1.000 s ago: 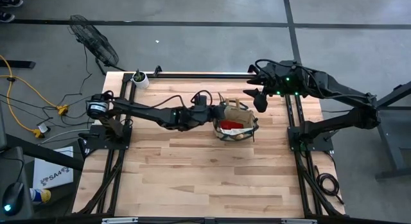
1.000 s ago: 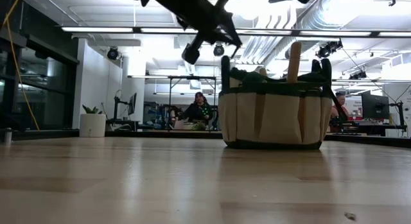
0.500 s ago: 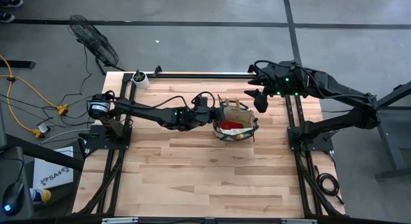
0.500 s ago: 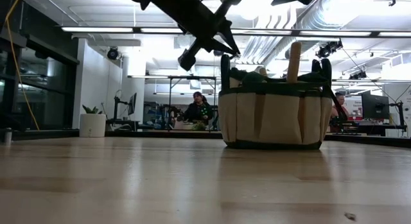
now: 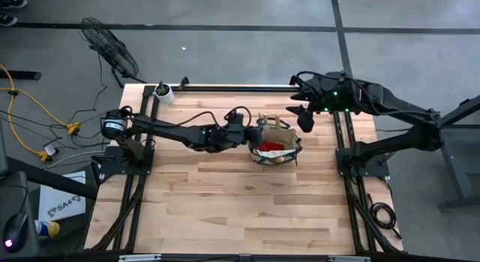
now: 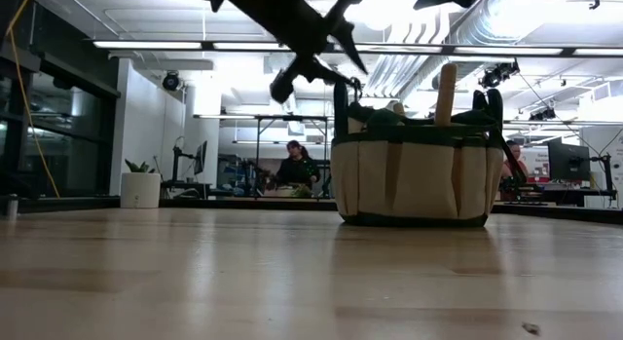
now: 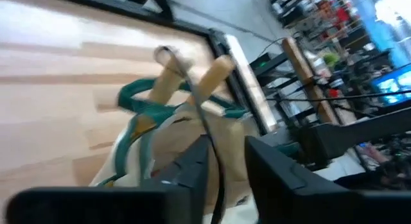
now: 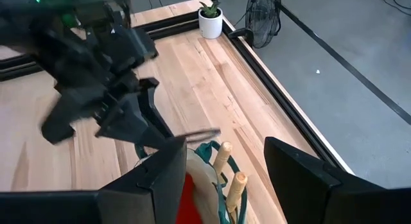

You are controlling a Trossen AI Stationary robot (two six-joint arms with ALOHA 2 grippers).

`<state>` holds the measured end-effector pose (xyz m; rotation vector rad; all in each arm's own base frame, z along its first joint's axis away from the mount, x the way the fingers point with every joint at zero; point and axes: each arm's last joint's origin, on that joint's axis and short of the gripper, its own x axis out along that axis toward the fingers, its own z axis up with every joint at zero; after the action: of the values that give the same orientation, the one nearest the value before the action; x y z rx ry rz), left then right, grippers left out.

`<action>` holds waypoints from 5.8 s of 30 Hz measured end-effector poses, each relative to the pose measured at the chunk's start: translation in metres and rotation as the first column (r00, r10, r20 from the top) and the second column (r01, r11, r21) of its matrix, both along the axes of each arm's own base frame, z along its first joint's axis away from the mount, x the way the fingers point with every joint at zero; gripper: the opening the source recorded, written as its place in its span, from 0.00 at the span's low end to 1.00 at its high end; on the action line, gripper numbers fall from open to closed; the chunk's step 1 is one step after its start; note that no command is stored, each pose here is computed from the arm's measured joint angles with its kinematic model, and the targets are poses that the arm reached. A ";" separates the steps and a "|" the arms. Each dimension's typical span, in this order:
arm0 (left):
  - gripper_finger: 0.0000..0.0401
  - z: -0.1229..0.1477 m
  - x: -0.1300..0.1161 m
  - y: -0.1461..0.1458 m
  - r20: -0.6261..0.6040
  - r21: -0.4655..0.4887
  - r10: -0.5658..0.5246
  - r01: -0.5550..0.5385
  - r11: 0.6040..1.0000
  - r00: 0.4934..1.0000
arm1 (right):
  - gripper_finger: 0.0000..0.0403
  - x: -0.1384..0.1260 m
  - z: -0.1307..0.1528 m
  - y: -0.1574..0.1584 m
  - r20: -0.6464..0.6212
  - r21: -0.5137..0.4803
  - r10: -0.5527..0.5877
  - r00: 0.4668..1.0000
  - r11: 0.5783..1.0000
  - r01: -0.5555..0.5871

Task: Pick & Place Garden tools in Gardening bag
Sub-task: Put the shear scissors into the gardening bag, then return to Home Position

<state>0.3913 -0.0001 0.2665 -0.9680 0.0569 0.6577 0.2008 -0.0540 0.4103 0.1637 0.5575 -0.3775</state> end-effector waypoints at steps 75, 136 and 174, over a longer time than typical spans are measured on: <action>0.61 -0.047 -0.303 0.018 -0.046 0.455 -0.155 0.159 0.876 0.987 | 0.50 -0.081 -0.172 0.025 0.748 0.235 -0.075 0.660 0.959 -0.157; 0.61 -0.088 -0.302 0.014 0.003 0.427 -0.298 0.268 0.863 0.955 | 0.50 -0.106 -0.239 0.031 0.651 0.146 -0.015 0.759 0.984 -0.106; 0.61 -0.100 -0.292 0.008 -0.083 0.625 -0.533 0.460 0.630 0.842 | 0.50 -0.106 -0.242 0.031 0.627 0.154 -0.018 0.779 0.983 -0.101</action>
<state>0.0989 0.0074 0.1660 -0.2936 0.0033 0.0682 0.0952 -0.0232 0.1678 0.4341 -0.0755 -0.2058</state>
